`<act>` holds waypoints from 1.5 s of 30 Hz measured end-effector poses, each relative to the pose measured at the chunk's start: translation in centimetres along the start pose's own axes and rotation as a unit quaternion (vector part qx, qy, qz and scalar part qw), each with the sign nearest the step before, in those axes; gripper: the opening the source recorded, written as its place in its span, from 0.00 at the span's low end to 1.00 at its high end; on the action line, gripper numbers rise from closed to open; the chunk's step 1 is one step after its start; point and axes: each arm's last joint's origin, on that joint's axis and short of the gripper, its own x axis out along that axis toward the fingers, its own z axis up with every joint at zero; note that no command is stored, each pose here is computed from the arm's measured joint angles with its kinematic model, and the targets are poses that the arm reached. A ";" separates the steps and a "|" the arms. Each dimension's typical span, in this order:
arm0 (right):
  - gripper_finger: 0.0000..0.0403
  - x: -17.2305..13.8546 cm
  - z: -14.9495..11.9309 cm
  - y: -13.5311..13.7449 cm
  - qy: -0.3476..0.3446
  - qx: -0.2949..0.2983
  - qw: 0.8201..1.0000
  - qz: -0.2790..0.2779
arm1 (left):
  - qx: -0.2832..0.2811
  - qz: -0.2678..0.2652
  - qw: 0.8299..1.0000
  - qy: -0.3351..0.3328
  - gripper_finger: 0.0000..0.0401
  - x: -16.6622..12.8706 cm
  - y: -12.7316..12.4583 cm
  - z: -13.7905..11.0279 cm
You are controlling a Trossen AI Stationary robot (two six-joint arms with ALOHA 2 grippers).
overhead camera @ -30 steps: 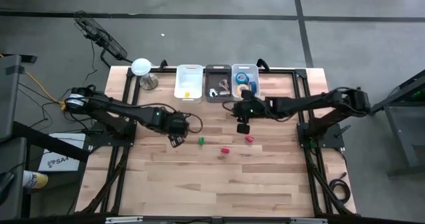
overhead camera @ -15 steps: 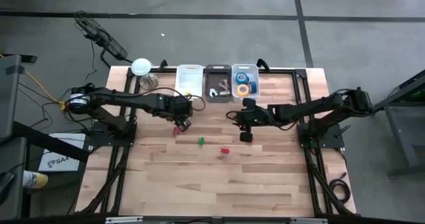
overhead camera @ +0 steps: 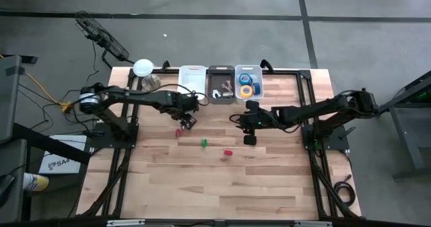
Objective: Pick and place Stapler, Stapler remover, tape
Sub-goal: Put the blue staple remover into the black bin
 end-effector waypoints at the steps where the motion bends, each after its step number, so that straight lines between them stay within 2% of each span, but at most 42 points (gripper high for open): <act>1: 0.27 0.0 0.0 0.0 0.000 0.000 1.000 0.001 | -0.003 -0.001 1.000 0.017 0.60 0.7 0.0 0.1; 6: 0.27 0.0 0.0 0.0 0.002 -0.001 1.000 0.002 | -0.020 -0.032 0.997 0.067 0.73 2.8 0.0 0.7; 10: 0.27 0.0 -0.2 0.0 0.010 0.000 1.000 0.002 | -0.028 -0.053 0.997 0.055 0.79 3.2 -0.2 1.2; 19: 0.27 0.0 -0.4 0.0 0.019 0.000 1.000 0.001 | -0.034 -0.090 0.993 0.061 0.79 3.0 -0.2 1.5; 24: 0.27 0.0 -0.4 0.0 0.022 -0.002 1.000 0.001 | -0.045 -0.147 0.985 0.073 0.79 3.0 -0.3 2.1; 28: 0.27 0.0 -0.4 0.0 0.023 -0.001 1.000 0.001 | -0.047 -0.176 0.982 0.057 0.79 2.9 -0.7 2.5; 40: 0.27 0.0 -0.5 0.0 0.027 -0.002 1.000 0.001 | -0.093 -0.186 0.976 0.062 0.79 2.9 -0.8 2.7; 45: 0.27 0.0 -0.5 0.0 0.028 -0.002 1.000 0.001 | -0.121 -0.191 0.973 0.053 0.79 3.8 -1.2 3.2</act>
